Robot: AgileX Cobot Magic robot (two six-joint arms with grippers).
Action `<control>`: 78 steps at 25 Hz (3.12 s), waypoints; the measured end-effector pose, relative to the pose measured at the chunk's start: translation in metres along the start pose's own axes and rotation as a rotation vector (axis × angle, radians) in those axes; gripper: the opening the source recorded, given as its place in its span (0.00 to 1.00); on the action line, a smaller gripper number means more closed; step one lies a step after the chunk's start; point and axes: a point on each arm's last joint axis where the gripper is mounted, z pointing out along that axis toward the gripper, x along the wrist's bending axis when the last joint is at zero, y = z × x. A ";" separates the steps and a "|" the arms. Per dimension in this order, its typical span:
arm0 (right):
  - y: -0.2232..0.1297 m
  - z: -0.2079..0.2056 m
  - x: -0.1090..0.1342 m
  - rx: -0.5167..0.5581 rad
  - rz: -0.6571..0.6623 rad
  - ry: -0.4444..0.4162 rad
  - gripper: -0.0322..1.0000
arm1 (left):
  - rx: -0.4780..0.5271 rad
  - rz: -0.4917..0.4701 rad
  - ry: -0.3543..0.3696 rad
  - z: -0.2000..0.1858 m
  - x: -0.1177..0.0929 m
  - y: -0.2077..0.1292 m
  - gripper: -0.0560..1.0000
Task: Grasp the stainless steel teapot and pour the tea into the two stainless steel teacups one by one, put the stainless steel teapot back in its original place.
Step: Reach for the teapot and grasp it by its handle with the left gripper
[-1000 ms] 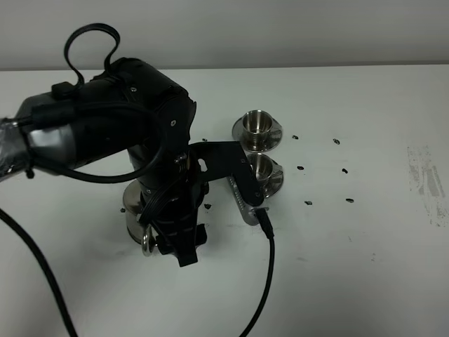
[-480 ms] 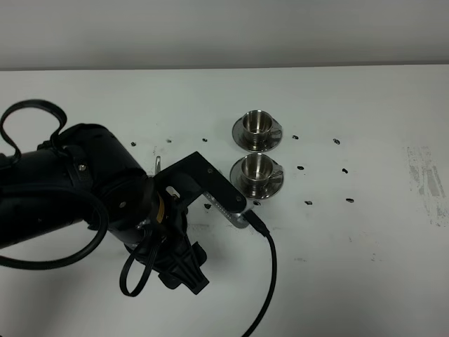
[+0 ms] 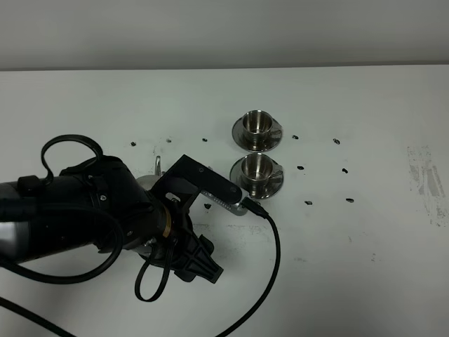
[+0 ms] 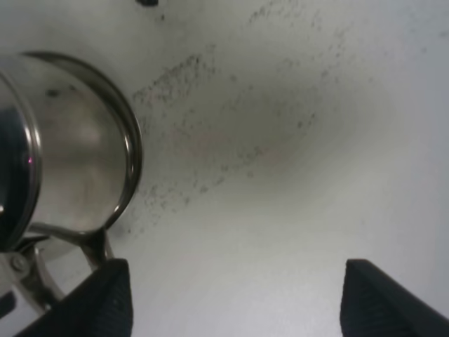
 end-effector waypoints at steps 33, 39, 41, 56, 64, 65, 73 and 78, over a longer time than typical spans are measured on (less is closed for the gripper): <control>0.000 0.000 0.000 0.000 0.001 0.000 0.42 | 0.178 0.075 0.088 0.019 0.024 -0.012 0.62; 0.000 0.000 0.000 0.000 0.002 0.000 0.42 | 0.197 0.109 0.117 0.018 0.030 -0.013 0.62; 0.000 0.000 0.000 0.000 0.002 0.000 0.42 | 0.200 0.111 0.119 0.018 0.030 -0.013 0.62; 0.000 0.000 0.000 0.000 0.002 0.000 0.42 | 0.300 0.028 0.088 -0.055 0.045 -0.009 0.62; 0.000 0.000 0.000 0.000 0.002 0.000 0.42 | 0.167 -0.017 0.124 -0.058 0.076 0.011 0.62; 0.000 0.000 0.000 0.000 0.002 0.000 0.42 | 0.172 -0.016 0.105 -0.055 0.076 0.012 0.62; 0.000 0.000 0.000 0.000 0.002 0.000 0.42 | 0.247 -0.050 0.009 -0.025 0.083 0.011 0.62; 0.000 0.000 0.000 0.000 0.002 0.000 0.42 | 0.244 -0.060 0.014 -0.014 0.089 0.013 0.62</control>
